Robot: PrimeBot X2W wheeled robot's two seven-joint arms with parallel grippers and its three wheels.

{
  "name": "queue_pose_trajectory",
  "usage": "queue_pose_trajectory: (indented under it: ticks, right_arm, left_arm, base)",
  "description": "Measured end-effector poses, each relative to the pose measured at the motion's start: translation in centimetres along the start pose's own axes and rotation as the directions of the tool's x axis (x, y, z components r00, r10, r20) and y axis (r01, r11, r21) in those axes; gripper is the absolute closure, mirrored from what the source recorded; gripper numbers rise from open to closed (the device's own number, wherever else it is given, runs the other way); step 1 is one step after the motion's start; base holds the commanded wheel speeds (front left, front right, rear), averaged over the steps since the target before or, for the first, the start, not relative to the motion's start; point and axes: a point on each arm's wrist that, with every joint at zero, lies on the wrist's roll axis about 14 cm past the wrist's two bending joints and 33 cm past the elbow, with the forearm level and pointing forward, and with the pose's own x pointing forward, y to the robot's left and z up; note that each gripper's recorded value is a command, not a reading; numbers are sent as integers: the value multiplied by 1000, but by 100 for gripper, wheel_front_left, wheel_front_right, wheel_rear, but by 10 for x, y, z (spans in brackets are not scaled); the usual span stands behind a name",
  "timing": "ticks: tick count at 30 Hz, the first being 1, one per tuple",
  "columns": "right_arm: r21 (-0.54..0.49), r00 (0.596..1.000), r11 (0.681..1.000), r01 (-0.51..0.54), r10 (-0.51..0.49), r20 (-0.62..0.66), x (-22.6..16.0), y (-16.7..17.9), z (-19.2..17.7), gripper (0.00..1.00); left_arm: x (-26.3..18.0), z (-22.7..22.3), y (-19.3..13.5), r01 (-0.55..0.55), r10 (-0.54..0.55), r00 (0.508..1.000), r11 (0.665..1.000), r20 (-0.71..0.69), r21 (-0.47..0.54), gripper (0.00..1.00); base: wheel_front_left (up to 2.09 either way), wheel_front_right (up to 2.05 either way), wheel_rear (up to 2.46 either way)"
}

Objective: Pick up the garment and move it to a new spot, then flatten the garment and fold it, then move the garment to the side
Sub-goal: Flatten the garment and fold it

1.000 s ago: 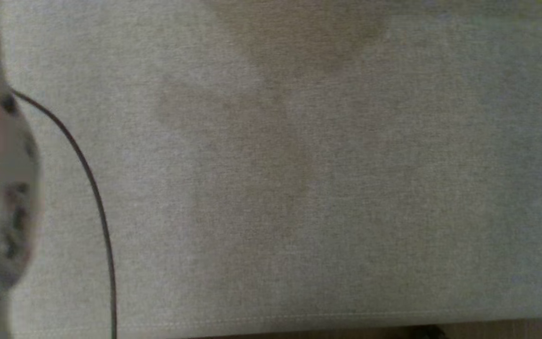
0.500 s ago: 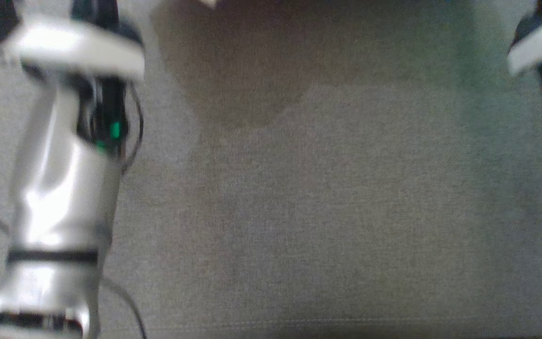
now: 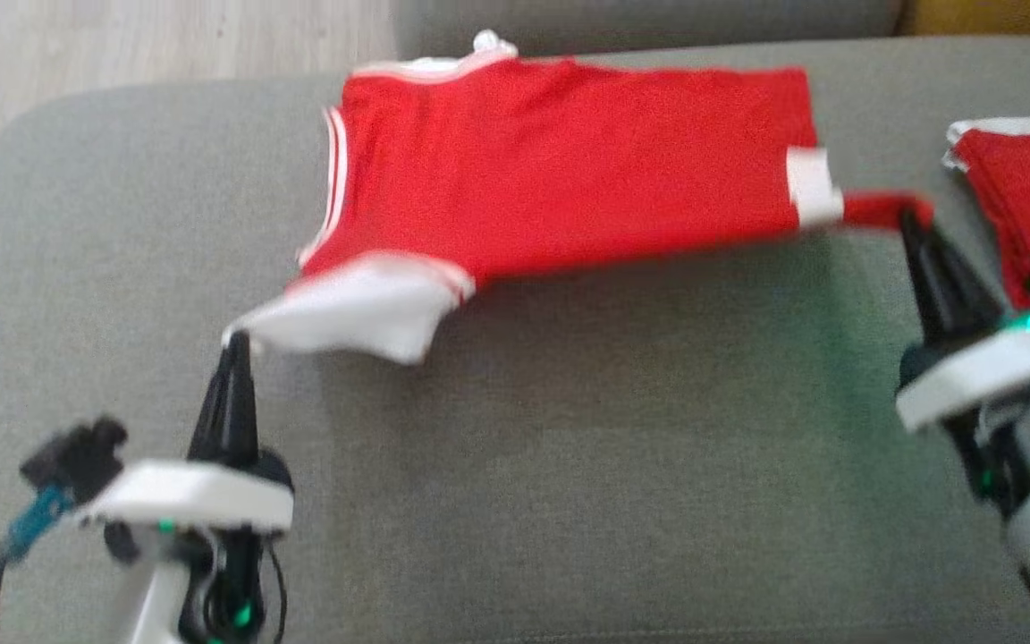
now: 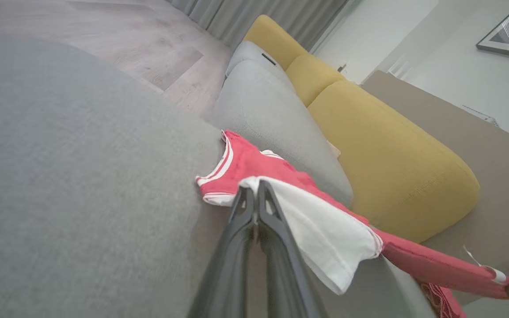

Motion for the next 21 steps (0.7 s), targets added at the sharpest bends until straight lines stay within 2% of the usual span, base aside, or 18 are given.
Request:
queue_pose_trajectory:
  ticks: [5,11,15,21]
  right_arm:
    - [39,999,999,20,-18,-43,-37,4,-23,100]
    - [54,998,998,39,-35,-58,-63,7,-34,100]
    - [70,996,996,46,-40,-82,-63,12,-41,100]
    - [92,993,994,60,-50,-105,-49,10,-48,100]
  left_arm:
    - [-36,-9,9,-74,74,997,997,-32,-16,100]
    - [-64,-13,13,-141,138,988,990,-64,-31,100]
    - [-57,-9,7,-144,142,988,988,-61,-48,100]
    - [-20,-2,-8,-110,107,993,991,-40,-76,100]
  base:
    - [0,0,0]
    - [0,0,0]
    - [0,0,0]
    - [0,0,0]
